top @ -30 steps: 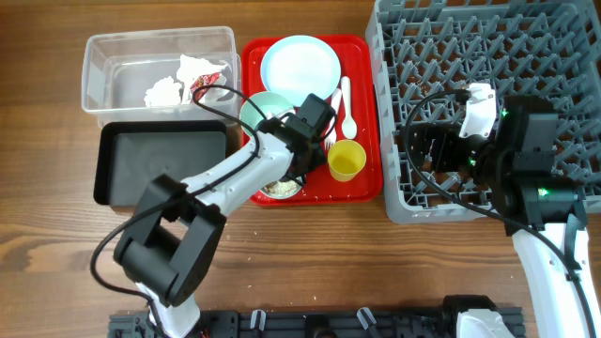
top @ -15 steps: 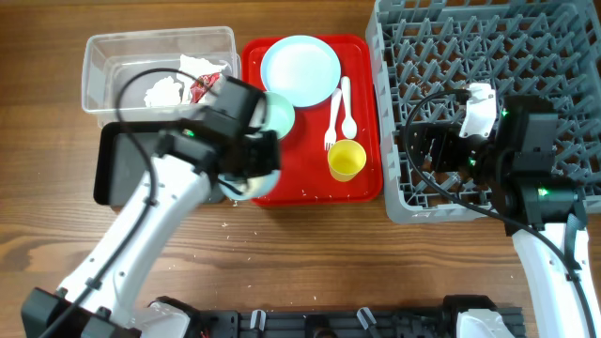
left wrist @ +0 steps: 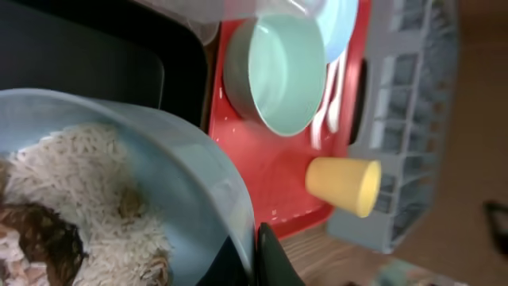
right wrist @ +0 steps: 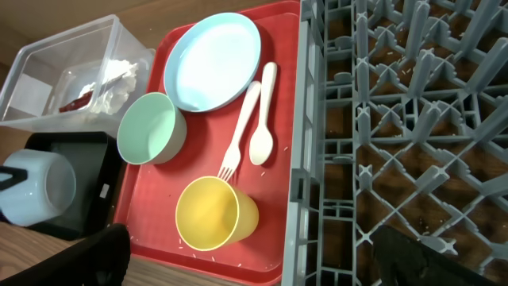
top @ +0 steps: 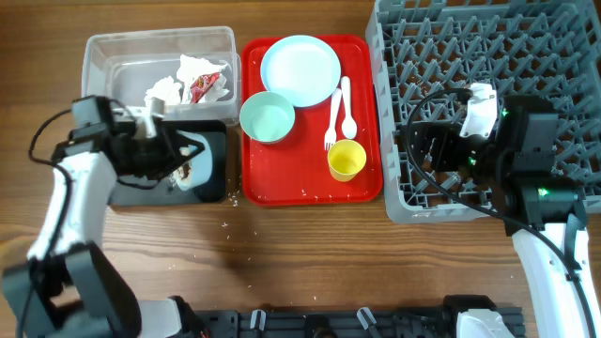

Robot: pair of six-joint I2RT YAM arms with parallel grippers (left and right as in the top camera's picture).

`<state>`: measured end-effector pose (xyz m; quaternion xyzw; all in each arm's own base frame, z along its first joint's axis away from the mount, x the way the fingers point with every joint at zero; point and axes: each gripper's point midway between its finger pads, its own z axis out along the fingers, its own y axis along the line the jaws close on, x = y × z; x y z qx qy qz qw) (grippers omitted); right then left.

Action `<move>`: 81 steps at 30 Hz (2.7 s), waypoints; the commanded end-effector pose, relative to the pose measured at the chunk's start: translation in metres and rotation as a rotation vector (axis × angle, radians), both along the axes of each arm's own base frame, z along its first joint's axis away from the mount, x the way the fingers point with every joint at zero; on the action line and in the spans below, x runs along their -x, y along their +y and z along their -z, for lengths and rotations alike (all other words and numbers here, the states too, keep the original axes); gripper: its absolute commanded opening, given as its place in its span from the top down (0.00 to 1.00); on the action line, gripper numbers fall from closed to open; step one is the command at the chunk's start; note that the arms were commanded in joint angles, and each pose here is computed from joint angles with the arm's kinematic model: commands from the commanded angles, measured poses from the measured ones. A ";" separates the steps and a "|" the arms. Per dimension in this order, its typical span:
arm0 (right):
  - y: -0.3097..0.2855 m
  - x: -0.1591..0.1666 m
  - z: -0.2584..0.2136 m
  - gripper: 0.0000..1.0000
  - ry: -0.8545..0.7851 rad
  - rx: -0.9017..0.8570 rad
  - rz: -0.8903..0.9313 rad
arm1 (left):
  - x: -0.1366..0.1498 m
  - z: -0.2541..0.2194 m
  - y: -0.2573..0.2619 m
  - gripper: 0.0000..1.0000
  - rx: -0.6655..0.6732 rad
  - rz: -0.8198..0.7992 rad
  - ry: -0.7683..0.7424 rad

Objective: Sort waste into correct bins and load items into the dishwasher rack
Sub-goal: 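Tip the bowl over the black tray to empty the scraps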

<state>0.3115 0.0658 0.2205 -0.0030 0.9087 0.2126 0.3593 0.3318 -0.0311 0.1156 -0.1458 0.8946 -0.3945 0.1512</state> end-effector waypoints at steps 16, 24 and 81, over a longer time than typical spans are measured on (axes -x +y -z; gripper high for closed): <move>0.000 -0.003 -0.004 0.00 -0.005 0.003 0.007 | -0.008 -0.064 0.055 0.96 0.599 -0.128 -0.241; 0.000 -0.003 -0.004 0.00 -0.004 0.003 0.008 | -0.006 -0.076 0.054 0.96 0.697 -0.138 -0.212; -0.001 -0.003 -0.004 0.00 -0.009 0.009 0.007 | -0.032 -0.125 0.002 0.96 0.734 -0.042 -0.027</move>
